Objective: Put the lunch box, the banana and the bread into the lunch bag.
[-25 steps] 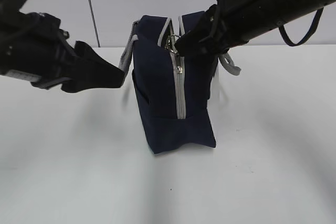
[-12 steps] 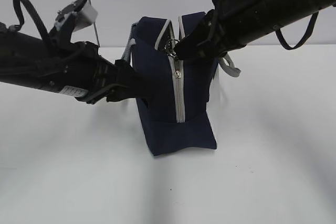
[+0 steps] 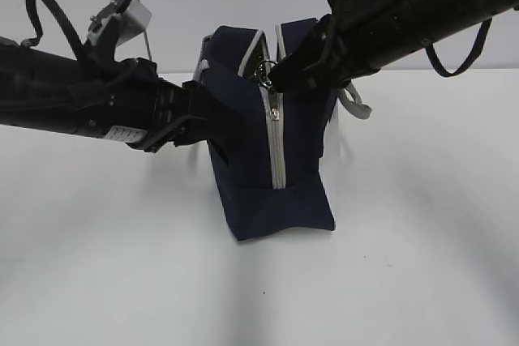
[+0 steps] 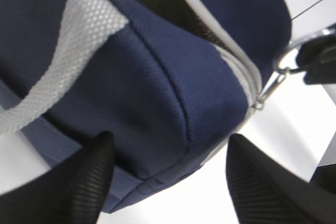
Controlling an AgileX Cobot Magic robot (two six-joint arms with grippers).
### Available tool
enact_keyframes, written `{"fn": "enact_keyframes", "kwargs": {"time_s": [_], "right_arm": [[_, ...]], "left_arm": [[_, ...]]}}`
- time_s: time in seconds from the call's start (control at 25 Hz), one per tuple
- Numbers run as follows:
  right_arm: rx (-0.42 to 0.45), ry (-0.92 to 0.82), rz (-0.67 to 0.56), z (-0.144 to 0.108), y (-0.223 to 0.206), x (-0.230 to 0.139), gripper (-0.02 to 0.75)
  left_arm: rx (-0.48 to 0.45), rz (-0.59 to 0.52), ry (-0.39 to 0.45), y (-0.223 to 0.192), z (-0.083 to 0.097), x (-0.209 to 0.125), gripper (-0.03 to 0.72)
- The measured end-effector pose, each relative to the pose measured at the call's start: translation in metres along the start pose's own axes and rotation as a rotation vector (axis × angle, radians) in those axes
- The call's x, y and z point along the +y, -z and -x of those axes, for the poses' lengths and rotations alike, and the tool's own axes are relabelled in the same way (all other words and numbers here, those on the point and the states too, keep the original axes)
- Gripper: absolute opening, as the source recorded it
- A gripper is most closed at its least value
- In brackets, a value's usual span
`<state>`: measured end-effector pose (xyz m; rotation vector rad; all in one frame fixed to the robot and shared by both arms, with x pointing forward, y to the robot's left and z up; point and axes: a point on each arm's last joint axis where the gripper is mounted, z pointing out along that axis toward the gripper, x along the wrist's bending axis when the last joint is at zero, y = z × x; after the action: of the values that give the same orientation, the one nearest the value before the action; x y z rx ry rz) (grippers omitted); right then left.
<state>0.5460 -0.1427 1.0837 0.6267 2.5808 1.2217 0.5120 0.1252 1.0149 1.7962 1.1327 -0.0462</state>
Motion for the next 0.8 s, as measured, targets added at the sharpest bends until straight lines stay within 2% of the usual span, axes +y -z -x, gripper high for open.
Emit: {"fn": "enact_keyframes", "kwargs": {"time_s": [0.24, 0.48, 0.6, 0.8], "right_arm": [[0.0, -0.005, 0.001, 0.0, 0.0, 0.0001, -0.016], [0.0, -0.016, 0.001, 0.0, 0.0, 0.0001, -0.016], [0.0, -0.016, 0.001, 0.0, 0.0, 0.0001, -0.016], [-0.005, -0.016, 0.007, 0.0007, 0.0011, 0.0023, -0.016]], "left_arm": [[0.0, -0.005, 0.018, -0.0049, -0.0032, -0.0019, 0.26], [-0.009, -0.004, 0.027, -0.0052, -0.0025, -0.0019, 0.125], [-0.028, -0.013, 0.027, -0.0054, -0.0009, -0.0027, 0.025], [-0.067, -0.035, 0.018, -0.0054, 0.0024, -0.0048, 0.004]]}}
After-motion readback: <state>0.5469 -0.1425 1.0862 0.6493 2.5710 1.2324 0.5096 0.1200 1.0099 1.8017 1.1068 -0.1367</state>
